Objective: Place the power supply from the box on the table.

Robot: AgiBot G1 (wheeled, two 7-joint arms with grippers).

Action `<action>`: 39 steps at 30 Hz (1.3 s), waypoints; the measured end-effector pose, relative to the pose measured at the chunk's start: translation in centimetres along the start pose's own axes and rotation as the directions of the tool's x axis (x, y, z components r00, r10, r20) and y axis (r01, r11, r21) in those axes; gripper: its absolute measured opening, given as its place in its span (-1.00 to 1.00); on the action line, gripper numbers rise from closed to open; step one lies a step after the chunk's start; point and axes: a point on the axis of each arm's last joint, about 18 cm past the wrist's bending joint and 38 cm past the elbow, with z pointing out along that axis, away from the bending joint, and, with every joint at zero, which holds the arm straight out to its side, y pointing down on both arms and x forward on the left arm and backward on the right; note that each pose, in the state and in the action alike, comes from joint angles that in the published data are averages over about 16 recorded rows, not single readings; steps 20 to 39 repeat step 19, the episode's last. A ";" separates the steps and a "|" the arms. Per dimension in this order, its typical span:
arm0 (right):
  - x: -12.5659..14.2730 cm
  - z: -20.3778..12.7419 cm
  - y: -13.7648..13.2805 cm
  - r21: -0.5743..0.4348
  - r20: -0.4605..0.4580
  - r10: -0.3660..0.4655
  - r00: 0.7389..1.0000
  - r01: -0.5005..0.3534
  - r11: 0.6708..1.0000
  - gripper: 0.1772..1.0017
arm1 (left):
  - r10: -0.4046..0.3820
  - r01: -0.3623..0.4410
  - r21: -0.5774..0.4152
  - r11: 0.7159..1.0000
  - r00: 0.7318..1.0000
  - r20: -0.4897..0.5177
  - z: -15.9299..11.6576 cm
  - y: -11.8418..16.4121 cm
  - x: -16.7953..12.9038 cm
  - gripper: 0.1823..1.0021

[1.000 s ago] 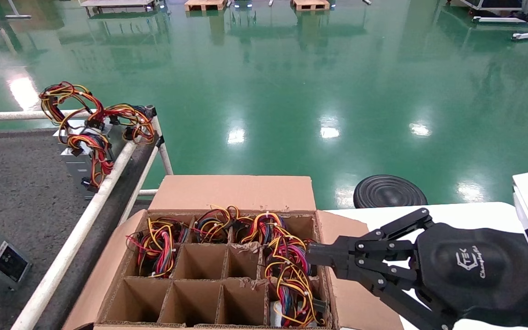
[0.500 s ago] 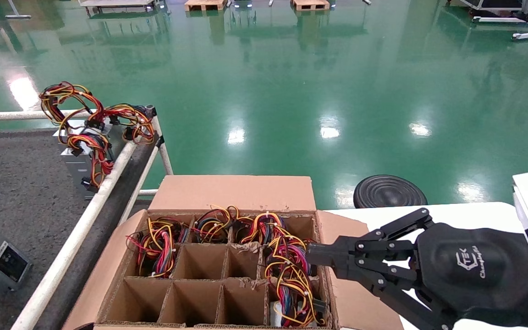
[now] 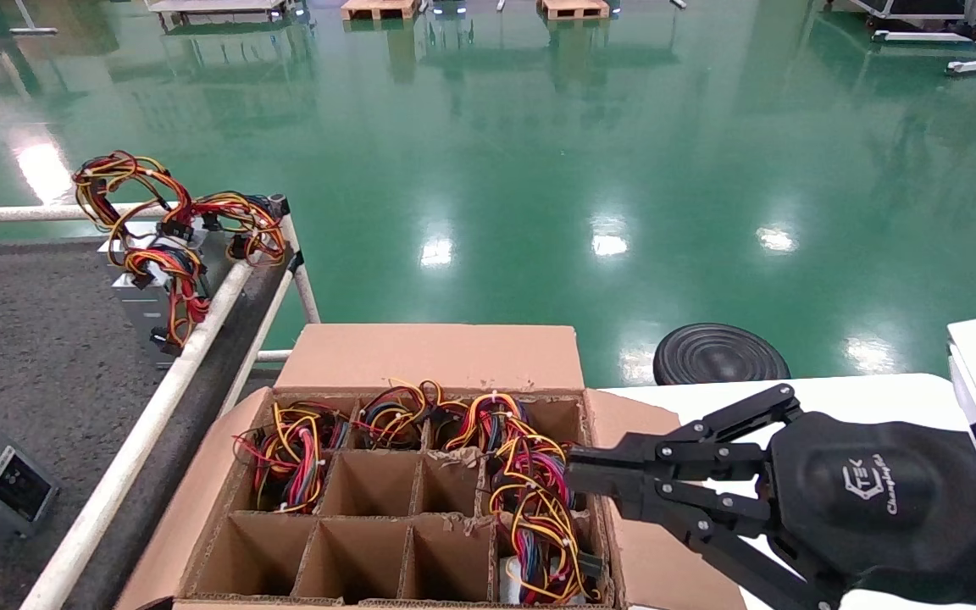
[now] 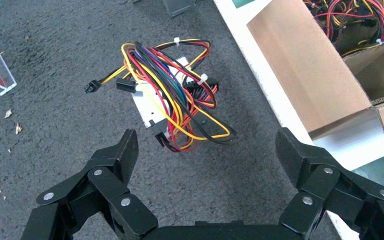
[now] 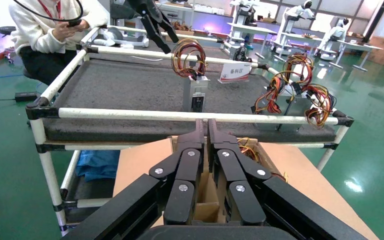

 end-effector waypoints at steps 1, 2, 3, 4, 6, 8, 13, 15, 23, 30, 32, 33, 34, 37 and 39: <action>0.0 0.0 0.0 0.000 0.000 0.000 1.000 0.000 1.000 -0.95 | 0.000 0.000 0.001 1.000 1.000 0.000 0.0 0.0 0.0 0.99; 0.0 0.0 0.0 0.000 0.000 0.000 1.000 0.000 1.000 -0.95 | 0.000 0.000 0.001 1.000 1.000 0.000 0.0 0.0 0.0 0.99; 0.0 0.0 0.0 0.000 0.000 0.000 1.000 0.000 1.000 -0.93 | 0.001 -0.001 0.001 1.000 1.000 -0.001 0.0 0.0 0.0 0.99; 0.0 0.0 0.0 0.000 0.000 0.000 1.000 0.000 1.000 -0.91 | 0.001 -0.001 0.002 1.000 1.000 -0.001 0.0 -0.1 0.0 0.99; 0.0 0.0 0.0 0.000 0.000 0.000 1.000 0.000 1.000 -0.88 | 0.001 -0.001 0.003 1.000 1.000 -0.001 0.0 -0.1 0.0 0.99; 0.0 0.0 0.0 0.000 0.000 0.000 1.000 0.000 1.000 -0.84 | 0.001 -0.001 0.003 1.000 1.000 -0.001 0.0 -0.1 0.1 0.99; 0.0 0.0 0.0 0.000 0.000 0.000 1.000 0.000 1.000 -0.76 | 0.001 -0.001 0.004 1.000 1.000 -0.002 0.0 -0.1 0.1 0.99; 0.0 0.0 0.0 0.000 0.000 0.000 1.000 0.000 1.000 -0.73 | 0.002 -0.002 0.004 1.000 1.000 -0.002 0.0 -0.1 0.1 0.99; 0.0 0.0 0.0 0.000 0.000 0.000 1.000 0.000 1.000 -0.66 | 0.002 -0.002 0.004 1.000 1.000 -0.002 0.0 -0.1 0.1 0.99; 0.0 0.0 0.0 0.000 0.000 0.000 1.000 0.000 1.000 -0.66 | 0.002 -0.002 0.004 1.000 1.000 -0.002 0.0 -0.1 0.1 0.99; 0.0 0.0 0.0 0.000 0.000 0.000 1.000 0.000 1.000 -0.66 | 0.002 -0.002 0.004 1.000 1.000 -0.002 0.0 -0.1 0.1 0.99; 0.0 0.0 0.0 0.000 0.000 0.000 1.000 0.000 1.000 -0.66 | 0.002 -0.002 0.004 1.000 1.000 -0.002 0.0 -0.1 0.1 0.99; 0.0 0.0 0.0 0.000 0.000 0.000 1.000 0.000 1.000 -0.66 | 0.002 -0.002 0.004 1.000 1.000 -0.002 0.0 -0.1 0.1 0.99; 0.0 0.0 0.0 0.000 0.000 0.000 1.000 0.000 1.000 -0.66 | 0.002 -0.002 0.004 1.000 1.000 -0.002 0.0 -0.1 0.1 0.99; 0.0 0.0 0.0 0.000 0.000 0.000 1.000 0.000 1.000 -0.66 | 0.002 -0.002 0.004 1.000 1.000 -0.002 0.0 -0.1 0.1 0.99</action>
